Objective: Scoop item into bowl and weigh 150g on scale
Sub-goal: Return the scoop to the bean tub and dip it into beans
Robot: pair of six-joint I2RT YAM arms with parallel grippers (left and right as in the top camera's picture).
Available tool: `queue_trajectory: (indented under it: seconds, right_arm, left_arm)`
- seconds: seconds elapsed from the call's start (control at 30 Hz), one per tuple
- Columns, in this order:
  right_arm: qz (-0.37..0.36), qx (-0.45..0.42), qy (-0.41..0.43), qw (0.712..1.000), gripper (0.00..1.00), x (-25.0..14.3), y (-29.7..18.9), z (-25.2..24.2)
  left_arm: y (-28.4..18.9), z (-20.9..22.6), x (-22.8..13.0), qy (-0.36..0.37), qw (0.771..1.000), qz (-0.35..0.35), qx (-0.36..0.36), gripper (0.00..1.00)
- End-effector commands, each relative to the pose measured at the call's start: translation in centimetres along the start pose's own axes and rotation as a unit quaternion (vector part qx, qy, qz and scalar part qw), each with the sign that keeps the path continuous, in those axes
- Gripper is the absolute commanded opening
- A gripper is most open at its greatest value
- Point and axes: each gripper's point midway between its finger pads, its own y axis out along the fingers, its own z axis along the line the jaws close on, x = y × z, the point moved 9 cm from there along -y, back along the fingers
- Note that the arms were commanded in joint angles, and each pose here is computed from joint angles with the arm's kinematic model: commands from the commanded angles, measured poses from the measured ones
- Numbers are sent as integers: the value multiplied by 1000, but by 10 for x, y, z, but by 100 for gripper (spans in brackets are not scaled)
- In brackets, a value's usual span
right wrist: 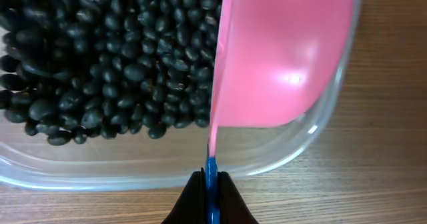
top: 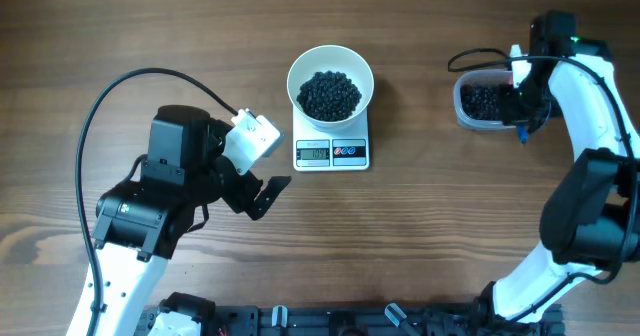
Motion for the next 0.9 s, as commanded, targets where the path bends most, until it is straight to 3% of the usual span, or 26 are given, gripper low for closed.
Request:
queue_trajectory:
  seconds: [0.0, 0.2, 0.87]
  right_arm:
    - [-1, 34, -31, 999, 4, 6, 4, 19]
    - [-8, 49, -42, 998, 4, 8, 3, 29]
    - [-66, 217, -69, 971, 4, 22, -9, 77]
  left_arm:
    - [-5, 2, 6, -1, 1000, -11, 2, 100]
    - [-5, 2, 6, -1, 1000, -11, 3, 100]
    - [-5, 2, 6, -1, 1000, -11, 2, 100]
